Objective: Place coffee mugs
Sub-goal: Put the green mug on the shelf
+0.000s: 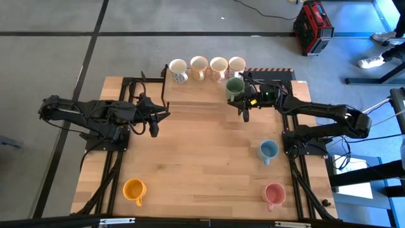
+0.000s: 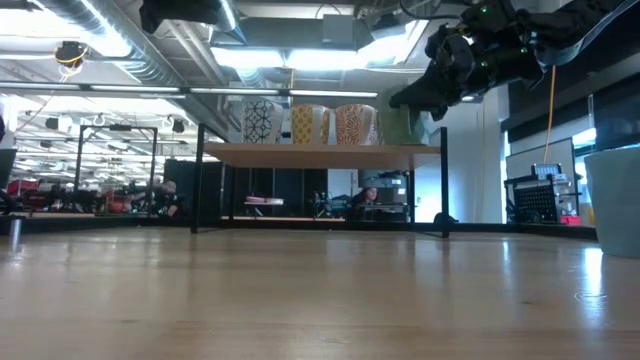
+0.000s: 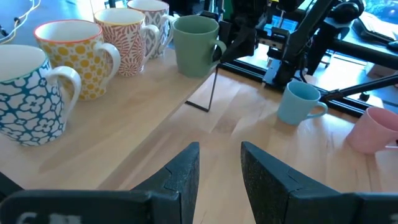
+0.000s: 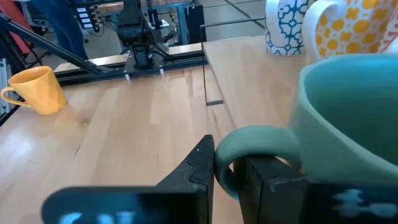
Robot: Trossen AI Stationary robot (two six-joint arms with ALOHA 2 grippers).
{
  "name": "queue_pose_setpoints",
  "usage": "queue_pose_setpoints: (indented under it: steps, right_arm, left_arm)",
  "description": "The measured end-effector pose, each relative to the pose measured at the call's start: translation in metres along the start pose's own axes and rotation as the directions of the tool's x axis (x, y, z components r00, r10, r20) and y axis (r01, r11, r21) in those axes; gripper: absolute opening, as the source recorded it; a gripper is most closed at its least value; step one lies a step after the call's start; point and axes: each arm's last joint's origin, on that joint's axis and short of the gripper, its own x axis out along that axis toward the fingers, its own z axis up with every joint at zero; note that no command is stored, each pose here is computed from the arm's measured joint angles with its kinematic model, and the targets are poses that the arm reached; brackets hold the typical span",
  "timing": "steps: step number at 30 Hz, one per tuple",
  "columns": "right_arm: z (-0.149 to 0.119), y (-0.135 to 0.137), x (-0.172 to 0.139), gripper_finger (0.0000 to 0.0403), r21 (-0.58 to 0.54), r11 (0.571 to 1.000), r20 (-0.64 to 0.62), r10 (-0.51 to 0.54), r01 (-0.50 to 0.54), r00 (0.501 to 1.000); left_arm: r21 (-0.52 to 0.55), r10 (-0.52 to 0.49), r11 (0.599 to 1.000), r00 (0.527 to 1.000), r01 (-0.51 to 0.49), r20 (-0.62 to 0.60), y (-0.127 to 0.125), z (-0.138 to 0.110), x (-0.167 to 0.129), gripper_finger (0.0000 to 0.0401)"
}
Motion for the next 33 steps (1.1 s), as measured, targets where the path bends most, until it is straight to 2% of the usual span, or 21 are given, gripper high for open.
queue_pose_setpoints:
  steps: [11, 24, 33]
  right_arm:
    - [-0.002, -0.001, -0.002, 0.0051, 0.027, 0.998, -0.033, -0.058, 0.058, 0.998]
    - [-0.003, 0.002, -0.011, 0.0118, 0.062, 0.993, -0.069, -0.1, 0.105, 0.993]
    - [0.001, 0.007, -0.024, 0.0122, 0.062, 0.99, -0.075, -0.12, 0.125, 0.99]
  left_arm:
    - [-0.011, -0.001, 1.0, 1.0, 0.001, 0.0, 0.0, 0.0, 0.0, 0.0112]
    - [-0.011, -0.001, 1.0, 1.0, 0.001, 0.0, 0.0, 0.0, 0.0, 0.0112]
    - [-0.016, -0.004, 1.0, 1.0, 0.004, 0.008, 0.0, 0.001, 0.0, 0.0112]
